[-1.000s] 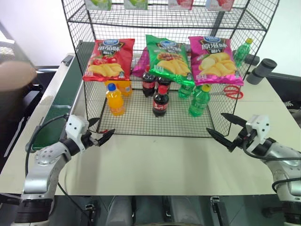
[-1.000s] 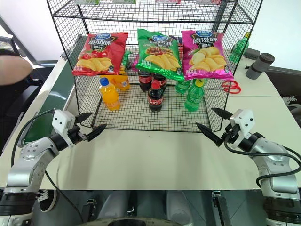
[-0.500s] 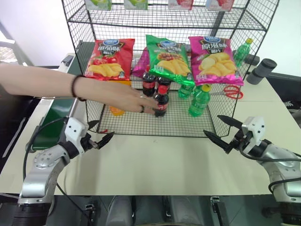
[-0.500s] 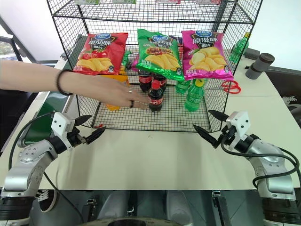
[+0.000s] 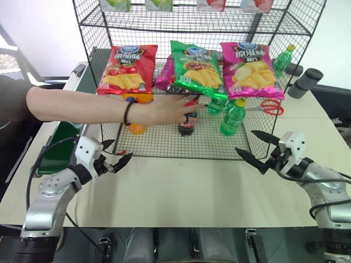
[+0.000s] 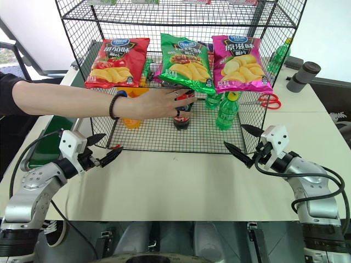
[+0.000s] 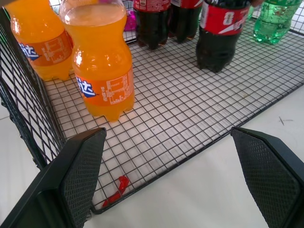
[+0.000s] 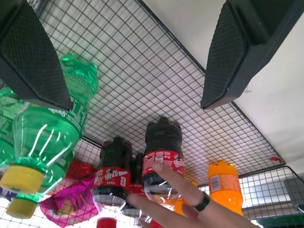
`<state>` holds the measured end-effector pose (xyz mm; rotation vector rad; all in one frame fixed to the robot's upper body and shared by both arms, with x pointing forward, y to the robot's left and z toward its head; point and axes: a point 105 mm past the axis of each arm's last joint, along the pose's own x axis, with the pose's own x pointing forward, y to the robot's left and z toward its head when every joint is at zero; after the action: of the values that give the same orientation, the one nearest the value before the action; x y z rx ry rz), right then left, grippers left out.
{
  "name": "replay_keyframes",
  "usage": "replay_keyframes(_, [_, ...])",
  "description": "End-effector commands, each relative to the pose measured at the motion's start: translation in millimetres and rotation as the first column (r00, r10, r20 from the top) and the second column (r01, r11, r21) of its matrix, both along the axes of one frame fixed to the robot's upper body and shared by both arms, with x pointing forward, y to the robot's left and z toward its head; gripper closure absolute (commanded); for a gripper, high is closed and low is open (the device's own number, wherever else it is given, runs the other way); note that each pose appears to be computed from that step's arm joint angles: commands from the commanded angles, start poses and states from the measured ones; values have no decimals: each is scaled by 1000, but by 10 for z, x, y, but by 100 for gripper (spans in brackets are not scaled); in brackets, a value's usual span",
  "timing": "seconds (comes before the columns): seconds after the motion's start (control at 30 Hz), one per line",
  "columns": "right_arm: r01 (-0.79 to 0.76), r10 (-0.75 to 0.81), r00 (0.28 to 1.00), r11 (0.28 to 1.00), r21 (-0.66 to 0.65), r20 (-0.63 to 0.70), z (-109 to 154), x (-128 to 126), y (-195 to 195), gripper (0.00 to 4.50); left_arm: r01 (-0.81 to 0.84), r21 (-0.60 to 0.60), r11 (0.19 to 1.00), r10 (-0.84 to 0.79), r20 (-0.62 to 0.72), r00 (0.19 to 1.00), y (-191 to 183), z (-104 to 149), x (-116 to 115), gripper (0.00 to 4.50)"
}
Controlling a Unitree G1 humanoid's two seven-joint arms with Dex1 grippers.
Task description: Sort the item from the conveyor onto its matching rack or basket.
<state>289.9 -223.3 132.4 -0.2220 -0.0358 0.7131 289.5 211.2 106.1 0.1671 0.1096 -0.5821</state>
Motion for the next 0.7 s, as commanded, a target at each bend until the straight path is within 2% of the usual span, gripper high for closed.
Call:
replay_keyframes(0.03, [-7,7,999,1000,1,41,92,39,29,3,-8,13,1000,7,68,998,27,161,26,0])
replay_keyframes(0.33, [-26,26,998,1000,-7,59,146,148,92,3,-19,13,1000,18,86,996,34,172,45,0])
replay_keyframes(0.7, [-37,38,997,999,-19,65,163,165,93,3,-41,-4,999,41,104,994,55,216,52,0])
